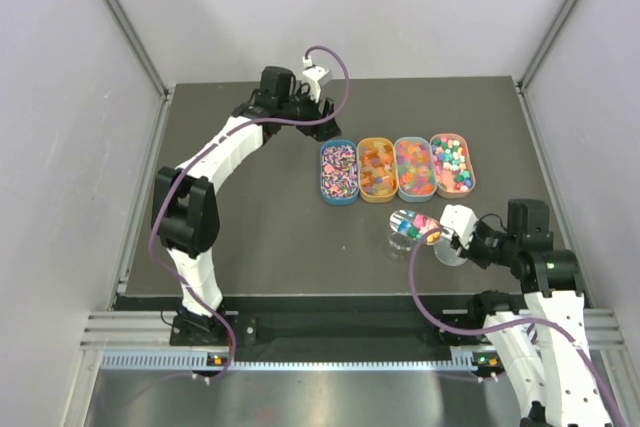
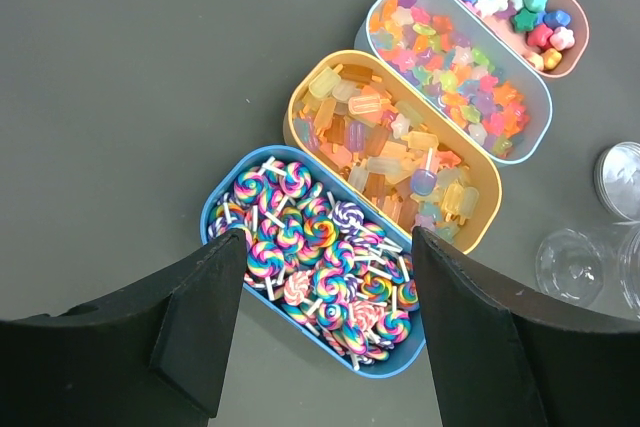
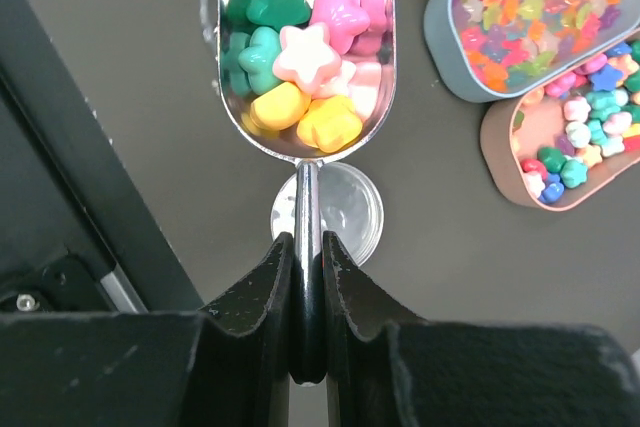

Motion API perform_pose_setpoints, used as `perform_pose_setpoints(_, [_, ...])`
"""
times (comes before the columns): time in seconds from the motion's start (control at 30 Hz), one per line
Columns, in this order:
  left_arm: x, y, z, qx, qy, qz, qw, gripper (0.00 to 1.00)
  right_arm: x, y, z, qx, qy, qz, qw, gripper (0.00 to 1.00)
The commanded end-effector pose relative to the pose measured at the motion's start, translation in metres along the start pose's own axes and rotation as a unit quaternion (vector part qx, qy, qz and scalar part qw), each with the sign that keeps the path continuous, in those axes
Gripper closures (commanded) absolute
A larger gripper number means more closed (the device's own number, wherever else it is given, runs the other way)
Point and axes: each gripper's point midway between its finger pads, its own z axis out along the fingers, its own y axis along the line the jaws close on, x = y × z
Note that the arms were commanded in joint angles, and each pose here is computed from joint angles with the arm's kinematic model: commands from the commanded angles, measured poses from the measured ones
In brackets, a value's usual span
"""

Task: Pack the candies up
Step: Place the fake candies in the packing bottle.

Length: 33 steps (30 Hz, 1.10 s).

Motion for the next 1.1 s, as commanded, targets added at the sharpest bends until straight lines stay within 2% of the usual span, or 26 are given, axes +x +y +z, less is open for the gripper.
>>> perform_pose_setpoints(0.0, [-0.024,-0.008,-0.019,-0.003,-0.028,0.027,0.999,0.28,-0.008,0.006,-0.005,-0.02,-0.017,-0.061,0.998,1.0])
perform_pose_setpoints(0.2, [-0.021,-0.008,-0.021,-0.006,-0.024,0.033,0.999,0.28,0.005,0.01,-0.003,-0.034,0.009,-0.074,0.997,1.0])
perform_pose_setpoints(0.67, [-0.021,-0.017,-0.021,0.017,-0.032,0.019,0.999,0.28,0.019,0.001,-0.012,-0.03,0.068,-0.051,0.996,1.0])
perform_pose_setpoints(1.07, [-0.005,-0.022,-0.017,0.034,-0.028,0.003,0.999,0.28,0.004,-0.018,-0.032,-0.03,0.09,-0.088,0.992,1.0])
